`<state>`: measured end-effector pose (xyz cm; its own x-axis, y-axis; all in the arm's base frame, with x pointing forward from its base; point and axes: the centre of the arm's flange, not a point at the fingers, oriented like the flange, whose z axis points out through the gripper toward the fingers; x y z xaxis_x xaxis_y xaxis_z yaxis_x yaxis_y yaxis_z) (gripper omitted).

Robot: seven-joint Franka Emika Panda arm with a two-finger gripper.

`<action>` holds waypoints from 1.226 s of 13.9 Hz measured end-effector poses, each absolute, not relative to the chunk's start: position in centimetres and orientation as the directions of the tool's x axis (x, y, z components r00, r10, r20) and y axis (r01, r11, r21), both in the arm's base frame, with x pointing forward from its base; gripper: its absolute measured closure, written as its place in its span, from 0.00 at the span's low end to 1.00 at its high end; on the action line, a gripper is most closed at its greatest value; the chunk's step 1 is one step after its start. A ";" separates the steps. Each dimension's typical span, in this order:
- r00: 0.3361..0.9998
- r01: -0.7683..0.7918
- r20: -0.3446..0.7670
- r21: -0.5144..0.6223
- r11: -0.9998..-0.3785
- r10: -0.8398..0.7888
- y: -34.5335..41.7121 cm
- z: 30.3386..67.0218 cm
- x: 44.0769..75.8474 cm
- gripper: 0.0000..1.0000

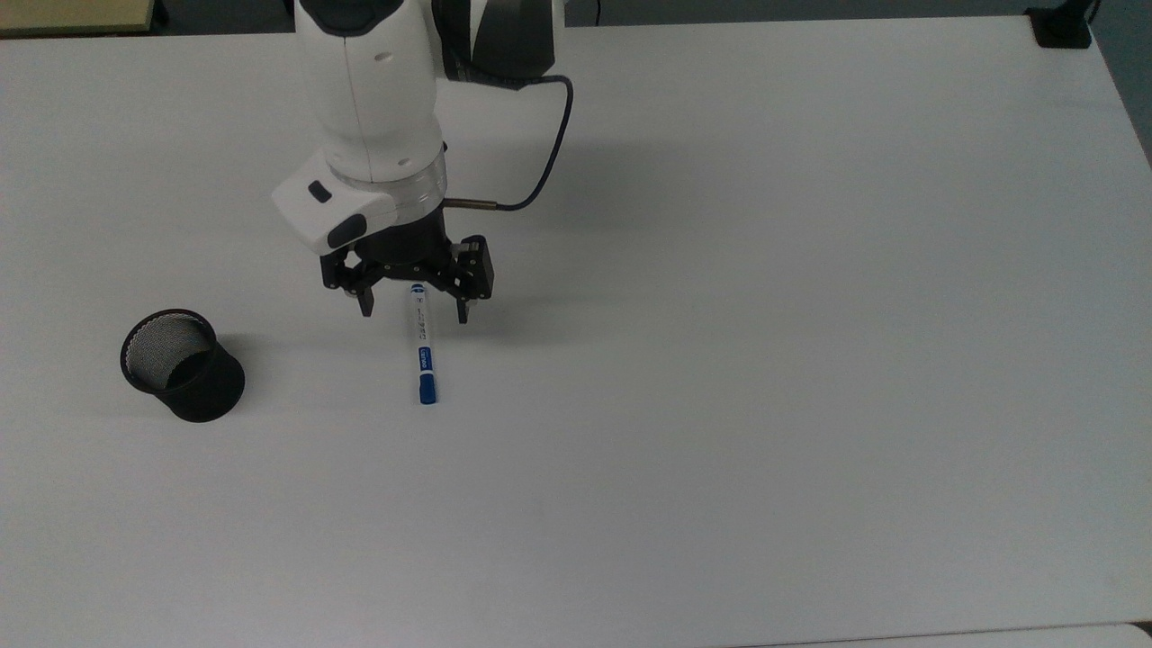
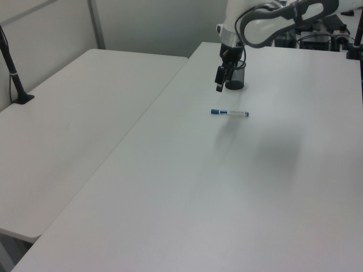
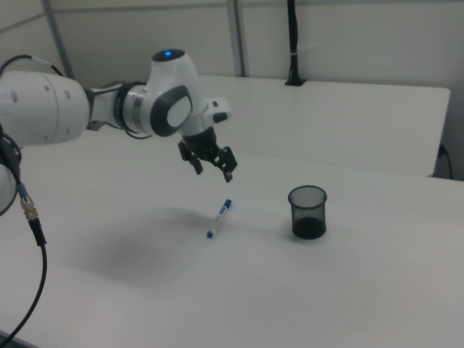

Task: Insert the marker
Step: 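Lower the gripper over the white blue-capped marker and close on it, then lift the marker and carry it over the black mesh pen cup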

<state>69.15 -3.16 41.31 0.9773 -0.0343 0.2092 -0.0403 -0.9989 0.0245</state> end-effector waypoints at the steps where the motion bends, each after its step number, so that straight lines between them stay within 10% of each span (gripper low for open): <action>1: 0.974 -0.044 0.225 0.024 -0.999 -0.038 -3.5 40.5 69.6 0.00; 10: 0.978 0.008 0.205 0.095 -0.995 0.027 -3.6 32.8 71.0 0.19; 17: 0.983 0.027 0.178 0.105 -0.994 0.046 -3.1 30.9 71.0 0.67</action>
